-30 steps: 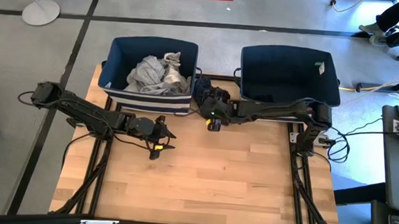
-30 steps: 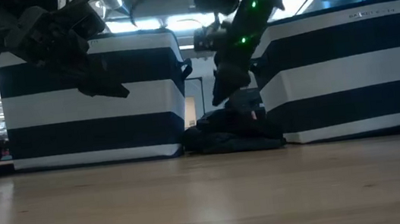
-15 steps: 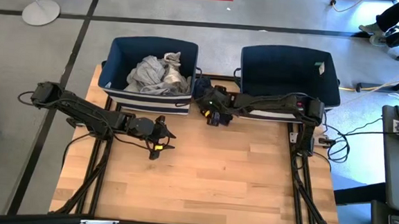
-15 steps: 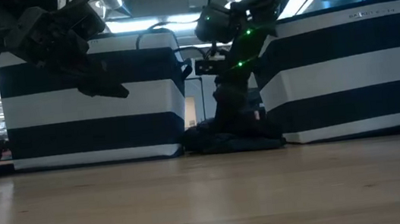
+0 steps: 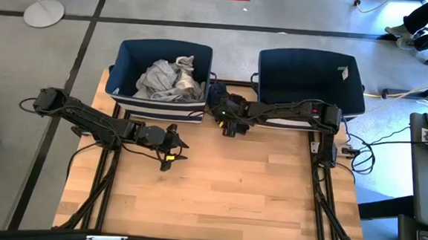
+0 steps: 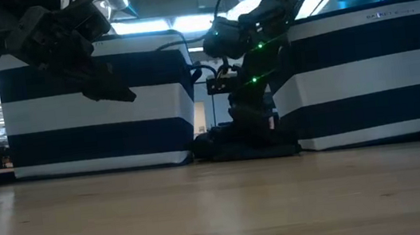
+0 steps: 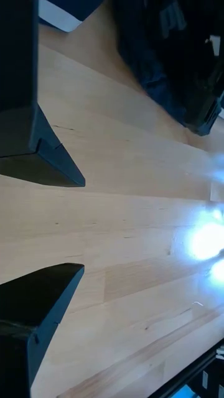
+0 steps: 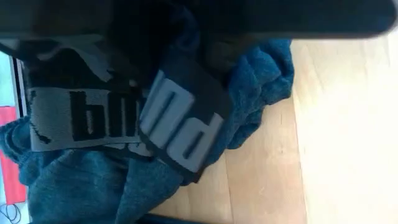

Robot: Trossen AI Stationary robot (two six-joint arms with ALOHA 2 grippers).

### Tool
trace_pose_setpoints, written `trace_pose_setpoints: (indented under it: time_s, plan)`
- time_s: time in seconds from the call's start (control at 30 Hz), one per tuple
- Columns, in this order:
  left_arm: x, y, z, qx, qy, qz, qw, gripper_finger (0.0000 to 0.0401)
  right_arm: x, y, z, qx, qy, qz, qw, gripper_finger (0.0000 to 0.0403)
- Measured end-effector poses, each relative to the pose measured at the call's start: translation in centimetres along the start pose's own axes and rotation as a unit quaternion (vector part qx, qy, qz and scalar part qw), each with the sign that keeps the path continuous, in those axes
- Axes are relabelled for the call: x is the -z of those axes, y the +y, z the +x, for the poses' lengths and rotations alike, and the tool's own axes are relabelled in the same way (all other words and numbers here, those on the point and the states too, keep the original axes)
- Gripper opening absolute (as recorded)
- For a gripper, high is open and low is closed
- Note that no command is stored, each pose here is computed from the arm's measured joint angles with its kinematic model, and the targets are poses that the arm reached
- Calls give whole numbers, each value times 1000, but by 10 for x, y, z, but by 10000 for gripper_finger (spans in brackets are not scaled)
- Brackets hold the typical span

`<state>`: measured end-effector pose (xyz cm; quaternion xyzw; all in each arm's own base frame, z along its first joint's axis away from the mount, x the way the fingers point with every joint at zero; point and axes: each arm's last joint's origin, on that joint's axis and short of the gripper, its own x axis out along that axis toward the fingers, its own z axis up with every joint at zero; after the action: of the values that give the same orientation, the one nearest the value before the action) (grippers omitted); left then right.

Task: Sort clothes
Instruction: Put the black underwear into the right blue bin

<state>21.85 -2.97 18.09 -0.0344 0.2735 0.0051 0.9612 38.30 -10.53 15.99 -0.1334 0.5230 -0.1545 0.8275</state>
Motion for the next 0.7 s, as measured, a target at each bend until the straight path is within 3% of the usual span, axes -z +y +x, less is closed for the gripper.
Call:
trace_pose_setpoints:
  time_s: [0.2, 0.4, 0.7]
  plan:
    - [0, 0, 0, 0, 1, 0, 1000, 200, -8, 7, -21, 12, -20, -11, 1000, 15]
    - [1, 0, 0, -1, 5, 0, 1000, 200, -20, 23, -55, 17, -64, -28, 997, 32]
    - [1, 0, 0, -1, 4, 0, 1000, 200, -28, 45, -110, 46, -115, -50, 991, 12]
